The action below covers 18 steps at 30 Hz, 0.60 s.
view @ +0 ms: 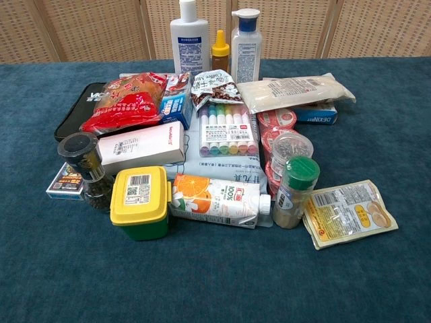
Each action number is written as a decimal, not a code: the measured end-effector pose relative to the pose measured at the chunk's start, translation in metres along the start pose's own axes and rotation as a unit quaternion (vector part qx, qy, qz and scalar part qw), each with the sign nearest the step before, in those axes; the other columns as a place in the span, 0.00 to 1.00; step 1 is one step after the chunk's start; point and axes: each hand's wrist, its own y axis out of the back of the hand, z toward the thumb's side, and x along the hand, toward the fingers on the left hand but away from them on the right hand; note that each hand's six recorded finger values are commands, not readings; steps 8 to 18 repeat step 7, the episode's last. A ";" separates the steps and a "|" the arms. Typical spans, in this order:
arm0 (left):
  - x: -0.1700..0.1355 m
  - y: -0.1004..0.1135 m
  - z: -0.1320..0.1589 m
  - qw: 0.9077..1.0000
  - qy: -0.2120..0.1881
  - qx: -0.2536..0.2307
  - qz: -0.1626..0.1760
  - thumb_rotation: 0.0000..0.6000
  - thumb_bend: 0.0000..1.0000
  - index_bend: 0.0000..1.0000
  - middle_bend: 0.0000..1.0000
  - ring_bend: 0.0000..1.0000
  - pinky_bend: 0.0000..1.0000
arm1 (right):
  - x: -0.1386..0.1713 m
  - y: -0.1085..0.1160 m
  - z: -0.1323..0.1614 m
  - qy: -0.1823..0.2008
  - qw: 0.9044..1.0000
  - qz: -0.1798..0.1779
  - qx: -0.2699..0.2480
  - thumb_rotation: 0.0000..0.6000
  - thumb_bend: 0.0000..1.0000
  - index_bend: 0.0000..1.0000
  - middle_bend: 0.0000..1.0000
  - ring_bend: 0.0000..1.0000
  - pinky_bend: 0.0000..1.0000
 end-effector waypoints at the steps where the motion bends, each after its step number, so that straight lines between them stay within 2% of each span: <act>1: 0.002 0.004 0.004 1.000 -0.006 -0.008 0.011 1.00 0.16 0.54 0.68 0.77 0.27 | 0.000 0.000 -0.001 -0.002 1.000 0.000 0.000 1.00 0.17 0.00 0.13 0.01 0.00; 5: 0.012 0.020 0.019 0.996 -0.039 -0.047 0.061 1.00 0.16 0.54 0.68 0.77 0.26 | 0.001 -0.001 -0.005 -0.007 1.000 0.002 0.002 1.00 0.17 0.00 0.14 0.01 0.00; 7: 0.015 0.021 0.024 0.995 -0.050 -0.055 0.073 1.00 0.16 0.54 0.67 0.76 0.26 | 0.002 -0.001 -0.006 -0.008 1.000 0.002 0.001 1.00 0.17 0.00 0.13 0.01 0.00; 18: 0.015 0.021 0.024 0.995 -0.050 -0.055 0.073 1.00 0.16 0.54 0.67 0.76 0.26 | 0.002 -0.001 -0.006 -0.008 1.000 0.002 0.001 1.00 0.17 0.00 0.13 0.01 0.00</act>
